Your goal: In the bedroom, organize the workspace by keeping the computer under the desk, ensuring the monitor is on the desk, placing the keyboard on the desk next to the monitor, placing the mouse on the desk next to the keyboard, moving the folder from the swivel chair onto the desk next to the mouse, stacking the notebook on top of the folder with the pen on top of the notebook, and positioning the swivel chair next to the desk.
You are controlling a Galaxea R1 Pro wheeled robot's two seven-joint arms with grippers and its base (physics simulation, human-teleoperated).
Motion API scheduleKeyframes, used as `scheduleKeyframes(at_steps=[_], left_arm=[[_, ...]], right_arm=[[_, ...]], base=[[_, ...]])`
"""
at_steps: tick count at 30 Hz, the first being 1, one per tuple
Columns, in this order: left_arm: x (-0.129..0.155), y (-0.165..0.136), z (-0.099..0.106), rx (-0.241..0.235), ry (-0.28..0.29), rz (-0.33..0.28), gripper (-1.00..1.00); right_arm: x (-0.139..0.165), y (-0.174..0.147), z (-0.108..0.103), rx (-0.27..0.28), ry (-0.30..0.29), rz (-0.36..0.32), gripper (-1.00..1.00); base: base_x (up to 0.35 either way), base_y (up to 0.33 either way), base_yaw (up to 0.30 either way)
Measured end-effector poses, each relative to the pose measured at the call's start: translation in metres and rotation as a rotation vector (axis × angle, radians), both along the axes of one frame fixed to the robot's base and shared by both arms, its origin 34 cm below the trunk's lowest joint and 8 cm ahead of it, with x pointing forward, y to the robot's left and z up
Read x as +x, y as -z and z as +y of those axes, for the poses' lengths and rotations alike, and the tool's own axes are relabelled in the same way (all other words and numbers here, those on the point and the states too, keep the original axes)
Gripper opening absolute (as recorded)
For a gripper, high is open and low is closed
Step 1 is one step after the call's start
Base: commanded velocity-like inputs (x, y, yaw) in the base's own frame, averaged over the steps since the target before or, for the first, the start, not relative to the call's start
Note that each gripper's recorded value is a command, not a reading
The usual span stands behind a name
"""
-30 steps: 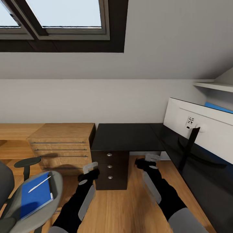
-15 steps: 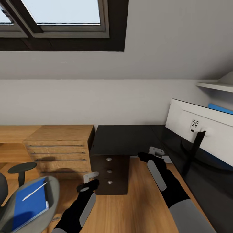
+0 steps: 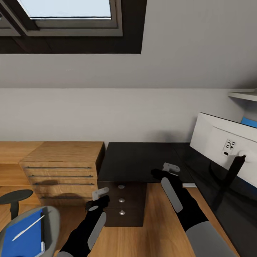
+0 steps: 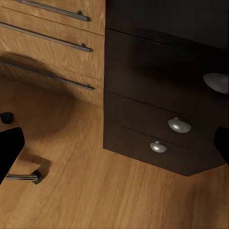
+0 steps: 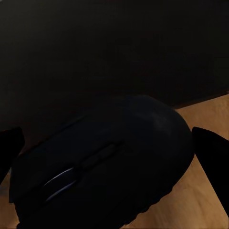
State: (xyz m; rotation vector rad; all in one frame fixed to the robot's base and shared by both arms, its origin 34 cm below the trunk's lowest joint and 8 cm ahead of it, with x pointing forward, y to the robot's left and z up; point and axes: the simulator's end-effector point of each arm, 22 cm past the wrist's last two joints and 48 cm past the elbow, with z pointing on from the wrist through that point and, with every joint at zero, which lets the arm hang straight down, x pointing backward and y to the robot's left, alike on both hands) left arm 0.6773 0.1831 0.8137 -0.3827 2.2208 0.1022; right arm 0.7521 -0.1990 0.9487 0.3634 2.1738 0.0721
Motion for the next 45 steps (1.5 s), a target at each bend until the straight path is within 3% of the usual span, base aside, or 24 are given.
scheduleKeyframes(at_steps=[3,5,7,20,34,38,45], left_arm=[[0.002,-0.004,0.0,-0.003,0.0,-0.008,1.0],[0.003,-0.004,0.0,-0.003,-0.001,-0.009,1.0],[0.003,-0.004,0.0,-0.003,-0.001,-0.01,1.0],[0.003,-0.004,0.001,-0.002,-0.001,-0.008,1.0],[0.007,-0.012,0.0,-0.009,-0.002,-0.029,1.0],[0.005,-0.018,0.0,-0.017,-0.005,-0.046,1.0],[-0.004,-0.038,0.001,-0.043,-0.012,-0.098,1.0]], right_arm=[[-0.002,0.0,0.022,0.0,-0.036,-0.001,-1.0],[-0.004,0.0,0.04,-0.028,-0.084,-0.004,-1.0],[-0.005,0.001,0.046,-0.039,-0.101,-0.006,-1.0],[0.001,-0.006,0.042,-0.034,-0.072,-0.058,-1.0],[0.002,-0.005,0.038,-0.035,-0.077,-0.059,-1.0],[0.003,-0.002,0.041,-0.023,-0.116,-0.066,-1.0],[-0.003,0.037,0.052,0.021,-0.219,-0.003,-1.0]], base=[[0.244,0.0,0.001],[0.232,0.0,0.0],[0.226,0.0,0.0],[0.188,0.0,0.116],[0.065,0.0,0.016],[0.296,0.0,0.0],[0.32,0.0,0.0]])
